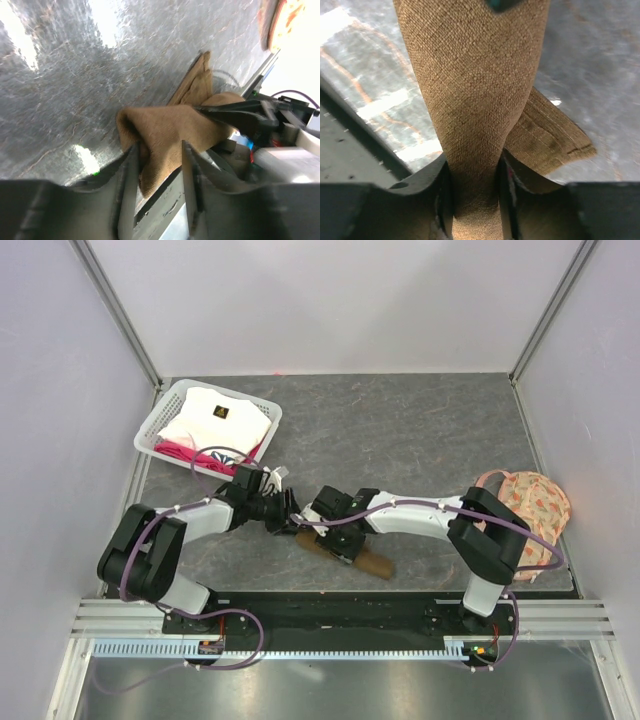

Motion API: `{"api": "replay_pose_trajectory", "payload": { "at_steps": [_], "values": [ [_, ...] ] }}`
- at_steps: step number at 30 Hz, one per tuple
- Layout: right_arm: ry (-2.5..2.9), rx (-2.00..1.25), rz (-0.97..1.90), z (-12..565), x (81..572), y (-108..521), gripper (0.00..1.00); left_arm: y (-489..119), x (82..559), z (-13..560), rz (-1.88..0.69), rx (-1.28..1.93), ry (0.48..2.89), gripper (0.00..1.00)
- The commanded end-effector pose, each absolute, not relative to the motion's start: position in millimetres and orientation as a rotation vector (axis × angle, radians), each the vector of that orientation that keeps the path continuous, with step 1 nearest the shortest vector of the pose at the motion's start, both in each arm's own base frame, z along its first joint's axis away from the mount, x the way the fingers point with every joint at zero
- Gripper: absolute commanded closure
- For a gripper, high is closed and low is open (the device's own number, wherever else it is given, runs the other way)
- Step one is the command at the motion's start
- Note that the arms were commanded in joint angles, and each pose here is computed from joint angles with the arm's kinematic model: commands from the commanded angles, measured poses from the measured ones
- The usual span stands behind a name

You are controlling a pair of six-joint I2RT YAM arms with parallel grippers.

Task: Fold the napkin, place the utensils inside, and roll it up
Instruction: Roll the napkin with the utensil

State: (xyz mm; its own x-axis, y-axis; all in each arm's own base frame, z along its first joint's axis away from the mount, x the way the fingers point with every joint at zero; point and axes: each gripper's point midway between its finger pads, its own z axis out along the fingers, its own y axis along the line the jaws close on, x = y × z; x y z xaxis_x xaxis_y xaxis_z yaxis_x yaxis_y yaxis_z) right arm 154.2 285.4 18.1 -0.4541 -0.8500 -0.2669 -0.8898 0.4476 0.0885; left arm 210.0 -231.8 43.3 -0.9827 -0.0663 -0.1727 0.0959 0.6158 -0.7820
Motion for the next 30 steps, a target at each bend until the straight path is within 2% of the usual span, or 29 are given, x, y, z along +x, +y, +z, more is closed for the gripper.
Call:
{"api": "replay_pose_trajectory", "payload": {
  "at_steps": [1, 5, 8, 19, 30],
  "values": [
    [2.604, -1.551, 0.568, 19, 133, 292, 0.61, -225, 225, 62, -1.211, 0.06, 2.525, 0.49],
    [2.651, -1.501, 0.731, 25, 132, 294, 0.63, -215, 224, 61, -1.137, 0.038, 2.495, 0.41],
    [2.682, -1.446, 0.912, 31, 132, 296, 0.64, -211, 221, 64, -1.119, 0.055, 2.462, 0.4],
    [2.707, -1.323, 1.407, 31, 131, 303, 0.64, -218, 203, 63, -1.255, 0.123, 2.384, 0.42],
    [2.711, -1.224, 1.602, 26, 138, 302, 0.64, -223, 206, 60, -1.282, 0.156, 2.35, 0.48]
  ]
}}
